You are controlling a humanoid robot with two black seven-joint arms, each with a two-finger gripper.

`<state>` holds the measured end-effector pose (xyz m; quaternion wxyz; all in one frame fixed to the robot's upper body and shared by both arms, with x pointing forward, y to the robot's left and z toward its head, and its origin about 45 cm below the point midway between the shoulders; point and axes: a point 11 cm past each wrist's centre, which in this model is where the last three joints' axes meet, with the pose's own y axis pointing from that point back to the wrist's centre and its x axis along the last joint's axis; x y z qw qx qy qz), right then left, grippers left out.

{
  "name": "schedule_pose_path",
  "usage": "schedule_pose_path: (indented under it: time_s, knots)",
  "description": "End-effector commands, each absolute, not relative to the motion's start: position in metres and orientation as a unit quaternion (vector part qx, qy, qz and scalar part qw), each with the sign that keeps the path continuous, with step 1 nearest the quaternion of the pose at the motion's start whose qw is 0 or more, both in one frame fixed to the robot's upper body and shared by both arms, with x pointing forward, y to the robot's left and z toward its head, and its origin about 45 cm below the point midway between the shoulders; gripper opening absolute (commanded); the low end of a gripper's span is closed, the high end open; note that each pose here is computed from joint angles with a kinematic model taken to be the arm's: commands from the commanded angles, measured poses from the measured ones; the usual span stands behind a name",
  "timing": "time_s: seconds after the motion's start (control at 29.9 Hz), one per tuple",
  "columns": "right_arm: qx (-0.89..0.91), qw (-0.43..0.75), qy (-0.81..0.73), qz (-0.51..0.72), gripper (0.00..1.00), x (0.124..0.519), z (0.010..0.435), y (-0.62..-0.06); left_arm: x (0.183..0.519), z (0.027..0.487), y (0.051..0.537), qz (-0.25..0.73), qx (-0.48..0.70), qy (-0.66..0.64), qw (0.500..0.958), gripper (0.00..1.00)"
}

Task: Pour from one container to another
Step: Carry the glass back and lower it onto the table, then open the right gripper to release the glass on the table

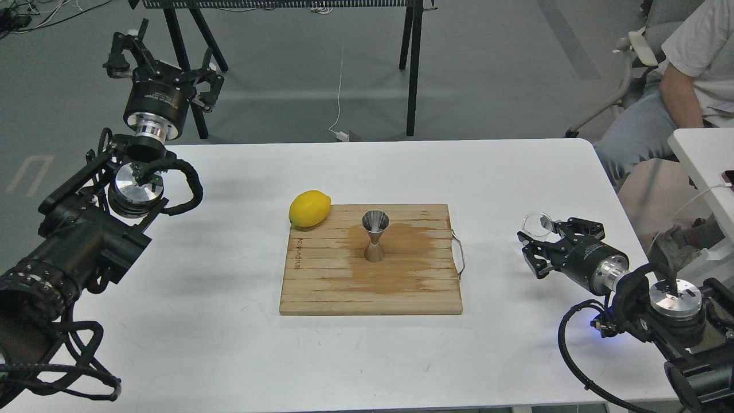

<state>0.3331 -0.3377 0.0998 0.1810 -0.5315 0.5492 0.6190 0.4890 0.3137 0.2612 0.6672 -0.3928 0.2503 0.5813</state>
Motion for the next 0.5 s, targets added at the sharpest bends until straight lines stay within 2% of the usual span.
schedule_pose_path:
  time_s: [0.0,0.23,0.47]
  knots:
    - [-0.515,0.198,0.548,0.629,0.37,0.333,0.087,-0.345,0.489,0.261,0.314,0.581,-0.393,0.250,0.667,1.00]
    - [-0.469,0.216,0.562,0.646,0.37,0.329,0.061,-0.354,0.489,0.260,0.315,0.583,-0.392,0.250,0.666,1.00]
    - [-0.463,0.220,0.562,0.649,0.38,0.331,0.056,-0.350,0.489,0.260,0.311,0.581,-0.390,0.252,0.668,1.00]
